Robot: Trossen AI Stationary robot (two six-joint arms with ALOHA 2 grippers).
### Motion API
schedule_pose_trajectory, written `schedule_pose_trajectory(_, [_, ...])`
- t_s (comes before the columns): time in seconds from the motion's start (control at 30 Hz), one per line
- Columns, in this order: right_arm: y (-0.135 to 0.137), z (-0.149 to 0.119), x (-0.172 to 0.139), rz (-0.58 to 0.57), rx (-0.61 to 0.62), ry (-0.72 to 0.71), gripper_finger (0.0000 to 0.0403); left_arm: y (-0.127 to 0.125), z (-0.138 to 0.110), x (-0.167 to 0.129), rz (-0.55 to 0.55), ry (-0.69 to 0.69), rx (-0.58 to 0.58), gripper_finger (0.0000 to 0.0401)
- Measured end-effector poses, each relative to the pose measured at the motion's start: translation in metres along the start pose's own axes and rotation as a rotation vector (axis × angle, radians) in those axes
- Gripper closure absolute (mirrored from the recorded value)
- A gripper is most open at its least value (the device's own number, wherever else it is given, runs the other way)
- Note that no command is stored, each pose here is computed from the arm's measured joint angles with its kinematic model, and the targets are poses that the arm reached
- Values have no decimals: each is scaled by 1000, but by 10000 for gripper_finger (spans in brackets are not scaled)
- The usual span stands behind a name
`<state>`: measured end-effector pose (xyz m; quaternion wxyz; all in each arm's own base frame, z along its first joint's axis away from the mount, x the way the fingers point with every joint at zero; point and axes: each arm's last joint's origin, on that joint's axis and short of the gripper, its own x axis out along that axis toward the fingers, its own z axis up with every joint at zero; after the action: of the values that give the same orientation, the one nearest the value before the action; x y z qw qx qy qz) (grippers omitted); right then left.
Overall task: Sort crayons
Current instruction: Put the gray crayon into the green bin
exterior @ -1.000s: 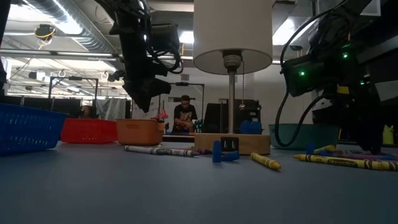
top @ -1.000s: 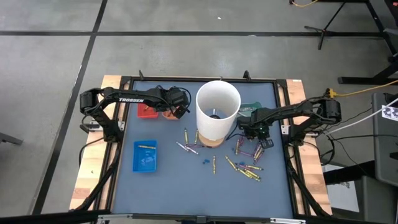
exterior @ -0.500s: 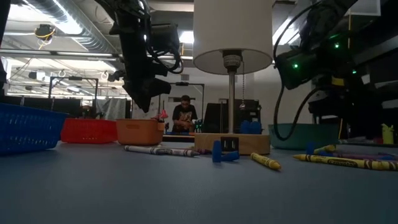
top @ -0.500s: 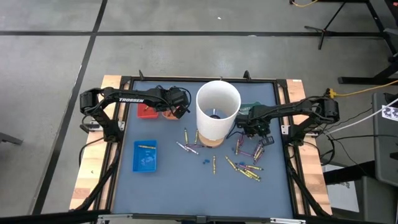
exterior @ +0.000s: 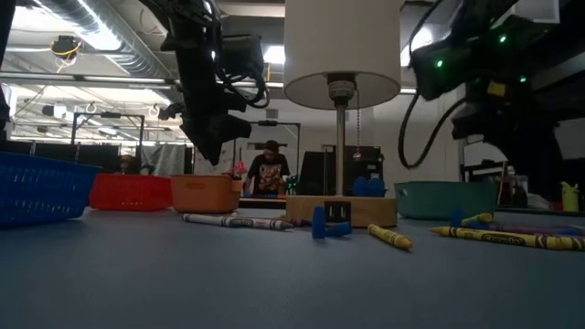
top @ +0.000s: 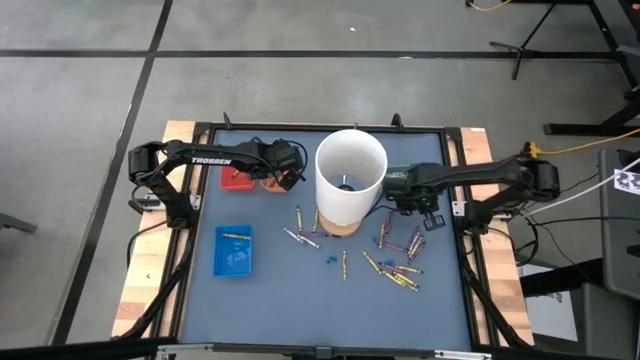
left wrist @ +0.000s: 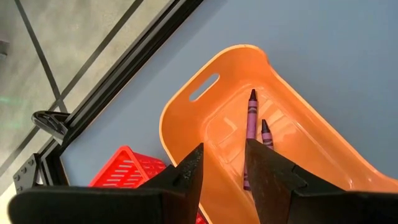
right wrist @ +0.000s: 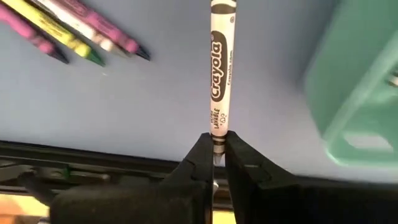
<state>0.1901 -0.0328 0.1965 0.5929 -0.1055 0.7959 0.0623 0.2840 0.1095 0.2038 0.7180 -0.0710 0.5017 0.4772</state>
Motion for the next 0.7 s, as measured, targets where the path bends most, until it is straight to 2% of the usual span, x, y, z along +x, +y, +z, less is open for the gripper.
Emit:
schedule_pose_trajectory(0.3, [1,-33,-26,-188,71,-136,381,0,0,0,-1,-2,-2,299])
schedule_pose_trajectory(0.53, [-18,-46,-40,-277,225,-369,381,0,0,0,-1,-2,-2,299])
schedule_pose_trajectory(0.7, [-35,-45,-44,-336,284,-469,381,0,0,0,-1,-3,-2,299])
